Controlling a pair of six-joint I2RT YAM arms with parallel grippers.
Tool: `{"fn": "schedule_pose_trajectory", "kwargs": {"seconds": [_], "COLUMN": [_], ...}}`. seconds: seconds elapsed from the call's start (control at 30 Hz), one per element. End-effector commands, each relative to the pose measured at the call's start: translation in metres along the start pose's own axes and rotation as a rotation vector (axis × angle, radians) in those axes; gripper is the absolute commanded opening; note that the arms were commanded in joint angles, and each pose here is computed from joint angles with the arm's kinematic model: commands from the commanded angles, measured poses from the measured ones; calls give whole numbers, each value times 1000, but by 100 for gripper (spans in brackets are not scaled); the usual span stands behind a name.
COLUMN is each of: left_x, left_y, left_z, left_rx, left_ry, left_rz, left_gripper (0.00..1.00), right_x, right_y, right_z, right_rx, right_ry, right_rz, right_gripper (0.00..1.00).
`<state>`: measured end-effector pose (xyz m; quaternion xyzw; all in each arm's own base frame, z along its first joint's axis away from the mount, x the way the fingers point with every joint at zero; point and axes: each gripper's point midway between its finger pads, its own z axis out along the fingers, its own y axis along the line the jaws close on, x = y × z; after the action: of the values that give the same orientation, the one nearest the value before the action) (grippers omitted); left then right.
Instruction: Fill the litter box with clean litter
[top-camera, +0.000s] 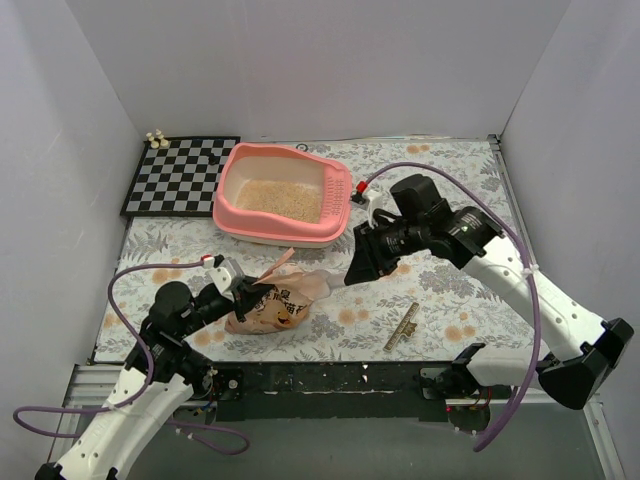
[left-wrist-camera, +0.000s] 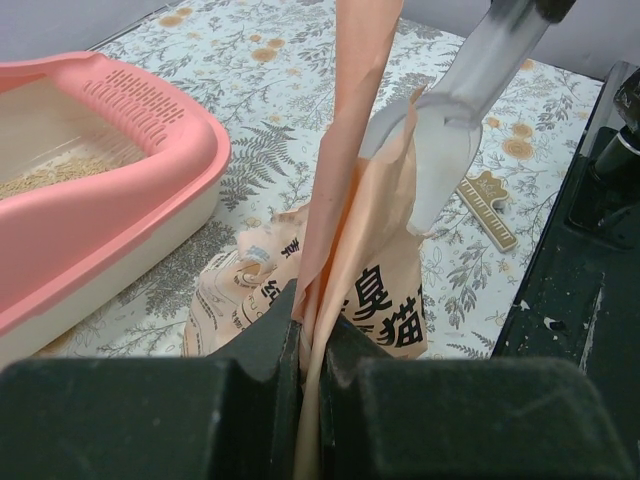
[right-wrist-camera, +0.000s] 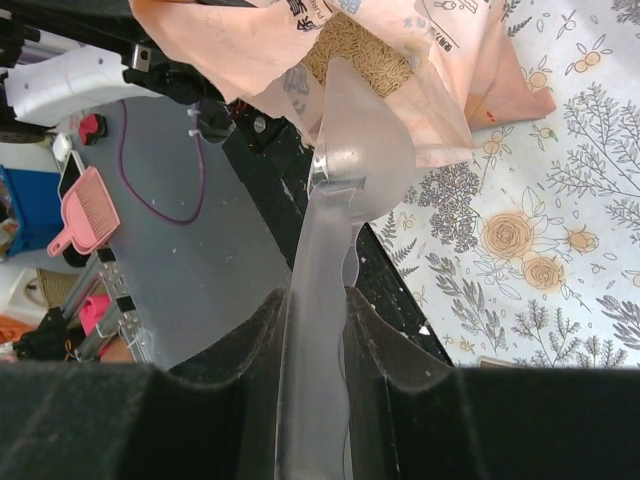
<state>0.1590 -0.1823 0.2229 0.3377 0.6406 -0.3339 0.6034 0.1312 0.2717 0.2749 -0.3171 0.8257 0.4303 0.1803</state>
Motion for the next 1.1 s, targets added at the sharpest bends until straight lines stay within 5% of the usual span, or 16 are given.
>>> {"fn": "schedule_pose_trajectory", "kwargs": {"seconds": [0.0, 0.3, 0.6, 1.07], "left_x": [-35, -37, -42, -49], "left_y": [-1, 1, 0, 3], "left_z": [3, 5, -6, -7], "left_rx": [13, 7, -23, -37], "left_ry": [-121, -158, -240, -264], "left_rz": [63, 74, 91, 109], "left_gripper": [0, 0, 0, 0], "right_x": [2, 12, 18, 26], "right_y": [-1, -17, -55, -20], "right_z": [22, 78, 126, 174], "right_rx": [-17, -148, -81, -414], "right_ry": [49, 208, 307, 358], "right_rz": [-42, 24, 180, 268], "right_gripper": [1, 1, 1, 1]}}
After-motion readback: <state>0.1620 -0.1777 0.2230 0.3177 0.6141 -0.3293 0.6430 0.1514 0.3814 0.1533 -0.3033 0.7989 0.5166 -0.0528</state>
